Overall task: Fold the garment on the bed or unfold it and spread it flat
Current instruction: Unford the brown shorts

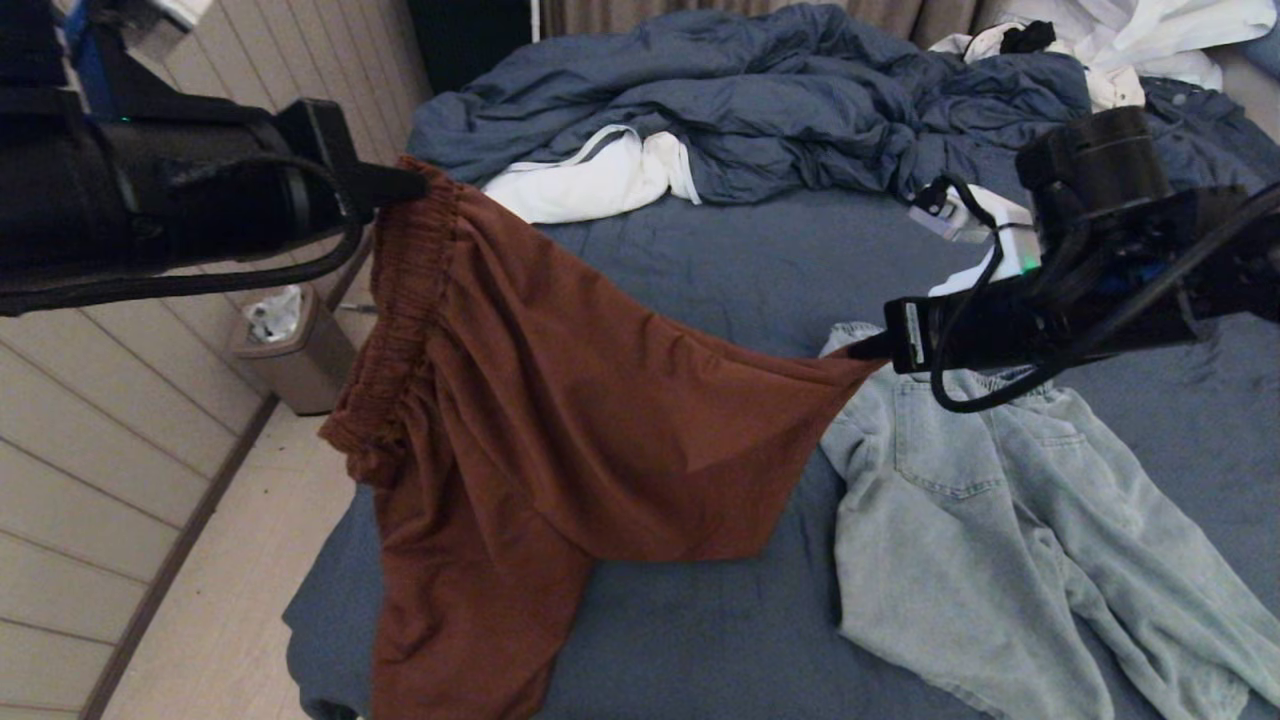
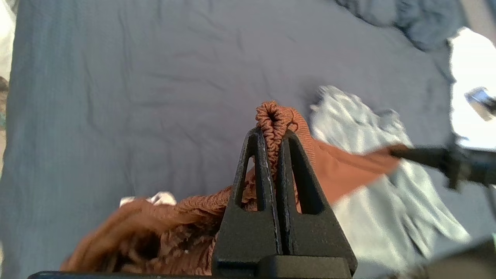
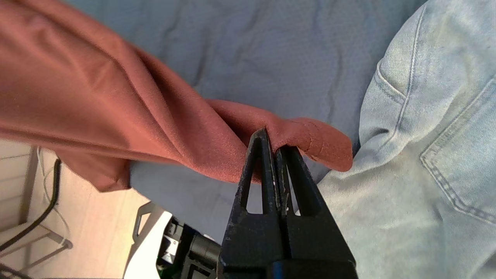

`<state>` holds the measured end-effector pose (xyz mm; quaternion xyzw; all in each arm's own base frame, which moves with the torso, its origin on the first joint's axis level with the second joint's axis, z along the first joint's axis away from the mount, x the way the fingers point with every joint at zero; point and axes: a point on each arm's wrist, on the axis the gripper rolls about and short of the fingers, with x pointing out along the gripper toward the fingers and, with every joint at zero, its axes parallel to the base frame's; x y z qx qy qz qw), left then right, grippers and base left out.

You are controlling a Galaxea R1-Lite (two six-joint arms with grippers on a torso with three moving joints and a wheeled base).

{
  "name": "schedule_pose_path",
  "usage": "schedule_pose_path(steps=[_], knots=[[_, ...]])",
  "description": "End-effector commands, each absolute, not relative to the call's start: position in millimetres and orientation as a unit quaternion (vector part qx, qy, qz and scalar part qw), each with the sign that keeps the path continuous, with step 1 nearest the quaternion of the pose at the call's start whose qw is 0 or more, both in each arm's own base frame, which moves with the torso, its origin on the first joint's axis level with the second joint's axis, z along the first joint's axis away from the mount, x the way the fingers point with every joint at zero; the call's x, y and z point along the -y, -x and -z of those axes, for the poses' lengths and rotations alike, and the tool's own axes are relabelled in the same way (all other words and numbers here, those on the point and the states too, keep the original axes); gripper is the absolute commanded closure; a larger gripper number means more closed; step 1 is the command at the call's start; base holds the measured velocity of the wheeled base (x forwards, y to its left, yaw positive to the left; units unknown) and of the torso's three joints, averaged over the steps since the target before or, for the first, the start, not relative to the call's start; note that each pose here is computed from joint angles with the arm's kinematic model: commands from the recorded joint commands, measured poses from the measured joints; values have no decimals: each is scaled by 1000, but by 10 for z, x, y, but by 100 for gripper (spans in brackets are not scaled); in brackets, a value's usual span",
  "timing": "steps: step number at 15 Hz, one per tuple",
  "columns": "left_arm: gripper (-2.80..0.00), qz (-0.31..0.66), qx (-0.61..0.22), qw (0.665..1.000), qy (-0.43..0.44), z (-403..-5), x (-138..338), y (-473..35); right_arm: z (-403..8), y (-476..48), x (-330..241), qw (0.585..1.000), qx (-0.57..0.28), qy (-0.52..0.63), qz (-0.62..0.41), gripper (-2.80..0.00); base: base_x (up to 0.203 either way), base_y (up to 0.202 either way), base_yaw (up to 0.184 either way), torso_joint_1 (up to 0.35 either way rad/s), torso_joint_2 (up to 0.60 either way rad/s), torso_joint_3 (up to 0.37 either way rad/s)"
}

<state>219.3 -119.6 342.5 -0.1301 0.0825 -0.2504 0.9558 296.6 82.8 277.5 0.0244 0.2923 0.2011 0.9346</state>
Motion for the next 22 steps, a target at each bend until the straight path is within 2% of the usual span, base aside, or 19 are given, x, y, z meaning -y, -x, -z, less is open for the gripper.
schedule_pose_path(steps=[1, 13, 22], knots=[[0, 230, -113, 958, 127, -3112, 1322, -2746, -2603, -3257, -796, 929, -314, -33, -191, 0, 0, 0, 0, 0, 0, 0], [0, 195, -105, 966, 132, -2439, 1498, -3968, -2244, -4029, -782, 933, -310, -45, -178, 0, 0, 0, 0, 0, 0, 0], [0, 168, -79, 973, 139, -2190, 1419, -4635, -2074, -4399, -786, 937, -302, -48, -171, 0, 0, 0, 0, 0, 0, 0]])
